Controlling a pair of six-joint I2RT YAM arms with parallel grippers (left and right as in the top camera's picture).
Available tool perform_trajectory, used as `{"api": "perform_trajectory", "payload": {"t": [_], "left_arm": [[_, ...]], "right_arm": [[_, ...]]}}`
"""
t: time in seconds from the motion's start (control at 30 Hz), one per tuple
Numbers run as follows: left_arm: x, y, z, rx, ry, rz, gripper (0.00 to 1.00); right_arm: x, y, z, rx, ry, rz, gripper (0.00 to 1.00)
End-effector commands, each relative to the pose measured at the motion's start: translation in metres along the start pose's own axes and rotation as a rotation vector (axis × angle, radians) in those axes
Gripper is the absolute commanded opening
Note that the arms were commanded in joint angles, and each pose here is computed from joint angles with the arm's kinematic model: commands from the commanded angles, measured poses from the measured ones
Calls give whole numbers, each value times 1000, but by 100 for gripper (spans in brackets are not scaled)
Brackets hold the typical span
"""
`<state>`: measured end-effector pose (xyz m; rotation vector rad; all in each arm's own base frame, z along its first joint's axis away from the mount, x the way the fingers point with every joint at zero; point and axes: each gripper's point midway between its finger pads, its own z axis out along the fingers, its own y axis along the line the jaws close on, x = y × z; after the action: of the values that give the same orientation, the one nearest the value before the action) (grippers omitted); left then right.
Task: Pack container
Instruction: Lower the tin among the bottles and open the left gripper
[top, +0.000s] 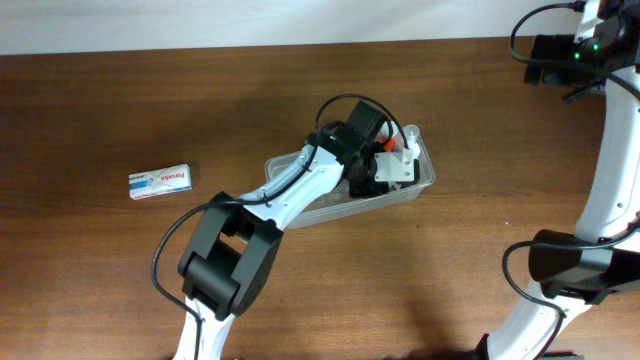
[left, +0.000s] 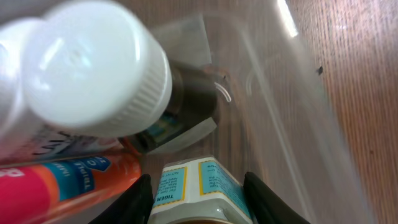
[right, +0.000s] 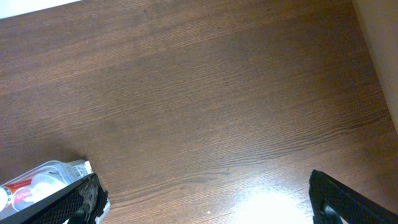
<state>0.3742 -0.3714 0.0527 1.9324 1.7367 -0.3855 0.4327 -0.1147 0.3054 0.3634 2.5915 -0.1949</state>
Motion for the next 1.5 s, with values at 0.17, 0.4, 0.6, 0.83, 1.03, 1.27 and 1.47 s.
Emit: {"api": "perform_trajectory", "payload": {"t": [0.17, 0.4, 0.6, 0.83, 1.03, 1.27, 1.47], "left_arm": [[-8, 4, 1, -13, -22, 29, 26], [-9, 6, 1, -18, -26, 32, 27], [-9, 6, 1, -18, -26, 32, 27], [-9, 6, 1, -17, -27, 31, 48], [-9, 6, 1, -18, -27, 31, 54], [-10, 6, 1, -21, -29, 33, 56], [-10, 6, 1, -20, -29, 32, 56]], "right_arm": [[-3, -3, -6, 9, -21, 15, 98], [-3, -3, -6, 9, -21, 15, 98], [-3, -3, -6, 9, -21, 15, 98], [-3, -3, -6, 9, -21, 15, 98], [-3, -3, -6, 9, -21, 15, 98], [-3, -3, -6, 9, -21, 15, 98], [-3, -3, -6, 9, -21, 15, 98]]}}
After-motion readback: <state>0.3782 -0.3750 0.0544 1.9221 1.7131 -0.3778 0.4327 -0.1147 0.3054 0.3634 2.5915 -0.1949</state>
